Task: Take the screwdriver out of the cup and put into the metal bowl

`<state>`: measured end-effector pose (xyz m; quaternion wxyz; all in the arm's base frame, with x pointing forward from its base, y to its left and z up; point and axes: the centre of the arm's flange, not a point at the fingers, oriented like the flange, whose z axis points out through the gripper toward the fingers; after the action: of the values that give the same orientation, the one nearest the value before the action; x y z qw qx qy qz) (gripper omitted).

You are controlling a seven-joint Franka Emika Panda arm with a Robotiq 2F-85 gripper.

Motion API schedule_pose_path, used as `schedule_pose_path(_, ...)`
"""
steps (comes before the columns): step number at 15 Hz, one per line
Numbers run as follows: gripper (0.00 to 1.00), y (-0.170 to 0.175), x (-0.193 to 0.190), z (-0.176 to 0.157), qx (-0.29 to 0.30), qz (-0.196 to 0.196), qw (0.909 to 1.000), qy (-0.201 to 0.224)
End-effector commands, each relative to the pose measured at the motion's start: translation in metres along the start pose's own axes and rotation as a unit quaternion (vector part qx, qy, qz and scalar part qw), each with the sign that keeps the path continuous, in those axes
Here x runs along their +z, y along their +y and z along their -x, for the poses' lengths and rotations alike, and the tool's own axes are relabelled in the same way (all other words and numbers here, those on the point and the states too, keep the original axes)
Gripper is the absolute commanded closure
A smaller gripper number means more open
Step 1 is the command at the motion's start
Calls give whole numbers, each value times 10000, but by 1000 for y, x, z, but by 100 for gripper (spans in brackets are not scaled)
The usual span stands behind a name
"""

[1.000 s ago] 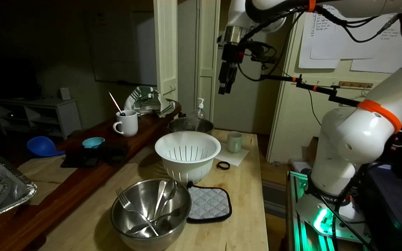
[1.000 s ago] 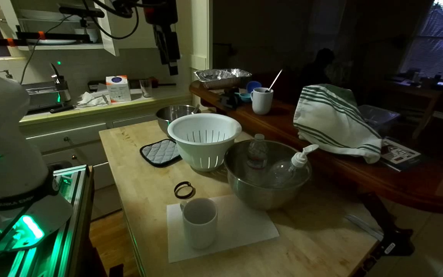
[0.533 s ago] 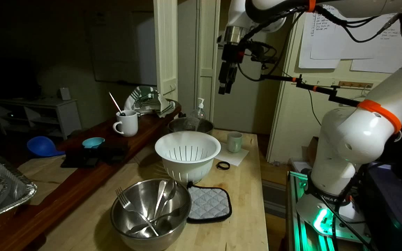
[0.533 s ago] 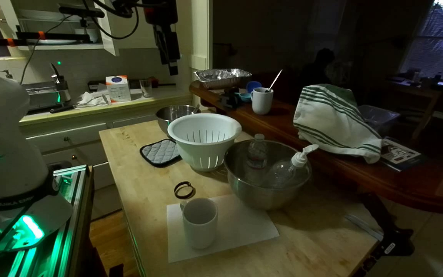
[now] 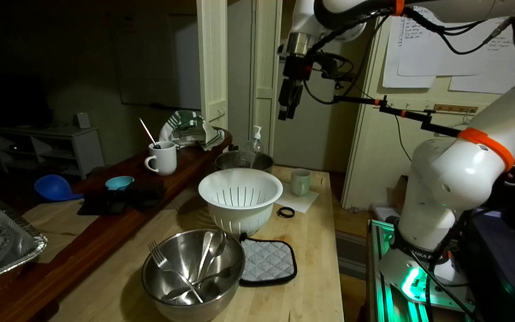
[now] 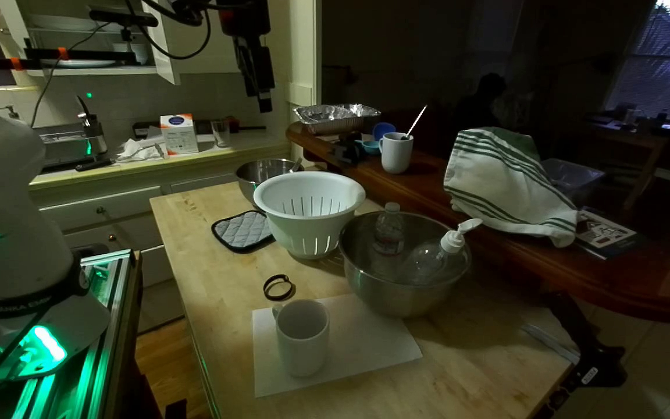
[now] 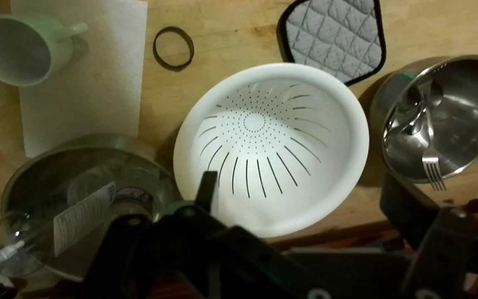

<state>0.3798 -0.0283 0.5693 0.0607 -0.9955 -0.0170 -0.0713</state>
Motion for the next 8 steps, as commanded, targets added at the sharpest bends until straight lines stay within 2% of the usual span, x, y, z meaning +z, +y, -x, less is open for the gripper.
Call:
schedule_pose_path(1,0,-20,-13,-35,-100,520,9967,617)
schedule_pose_path(4,0,-48,-24,-66,-418,932,9898,995)
schedule_pose_path(8,0,-59,-34,-107,-325,1265,9863,1008)
